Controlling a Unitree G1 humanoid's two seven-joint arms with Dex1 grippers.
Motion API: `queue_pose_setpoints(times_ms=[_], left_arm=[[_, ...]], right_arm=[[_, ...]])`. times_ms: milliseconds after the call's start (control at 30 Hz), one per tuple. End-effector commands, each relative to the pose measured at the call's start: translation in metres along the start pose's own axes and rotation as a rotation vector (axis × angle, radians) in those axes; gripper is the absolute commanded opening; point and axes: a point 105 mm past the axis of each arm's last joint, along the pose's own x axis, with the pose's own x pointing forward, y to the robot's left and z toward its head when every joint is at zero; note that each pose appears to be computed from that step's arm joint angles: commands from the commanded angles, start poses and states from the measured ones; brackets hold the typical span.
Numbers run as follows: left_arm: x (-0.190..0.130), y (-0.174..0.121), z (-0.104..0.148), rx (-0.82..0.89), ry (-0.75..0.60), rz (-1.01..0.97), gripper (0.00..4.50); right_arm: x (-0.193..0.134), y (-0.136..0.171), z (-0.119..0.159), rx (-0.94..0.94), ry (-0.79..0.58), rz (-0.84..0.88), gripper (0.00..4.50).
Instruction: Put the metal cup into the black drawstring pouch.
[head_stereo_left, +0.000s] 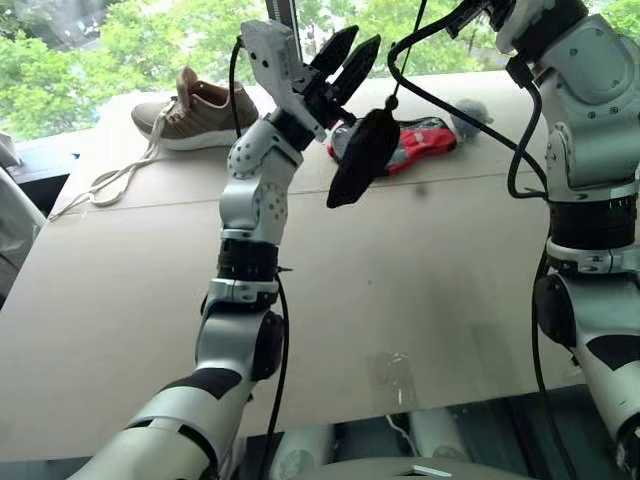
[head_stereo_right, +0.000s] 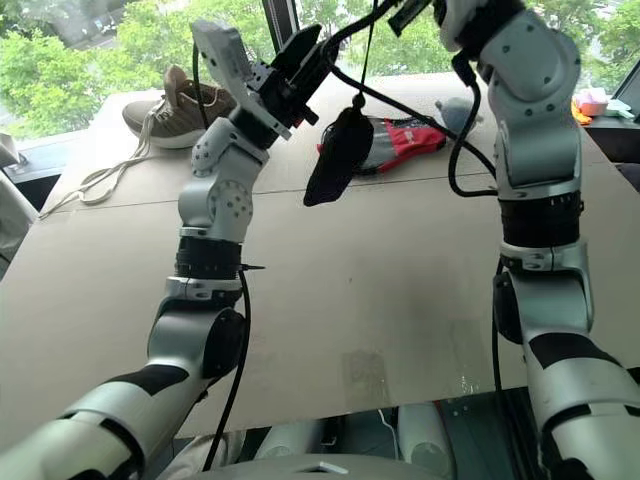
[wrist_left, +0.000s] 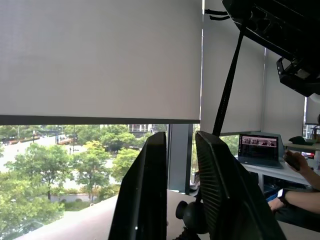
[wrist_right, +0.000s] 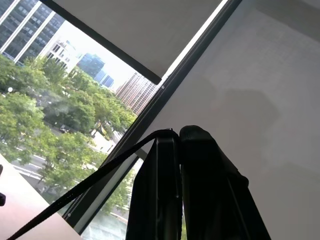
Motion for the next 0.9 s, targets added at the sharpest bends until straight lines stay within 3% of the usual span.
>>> queue_pose_setpoints(times_ms=[33, 333, 600, 900], left_arm=[[0.006, -0.014, 0.023, 0.04, -0.064, -0.087, 2.56], [0.002, -0.054, -0.01, 0.022, 0.042, -0.279, 2.56], [0.002, -0.048, -0.038, 0.079, 0.139, -0.248, 2.56], [0.0, -0.043, -0.029, 0.061, 0.084, -0.226, 2.56]], right_arm=[[0.002, 0.007, 0.021, 0.008, -0.072, 0.016, 0.0], [0.004, 0.019, 0.024, 0.037, -0.073, 0.045, 0.0], [0.004, 0.02, 0.028, 0.043, -0.077, 0.052, 0.0], [0.004, 0.025, 0.029, 0.051, -0.078, 0.064, 0.0]])
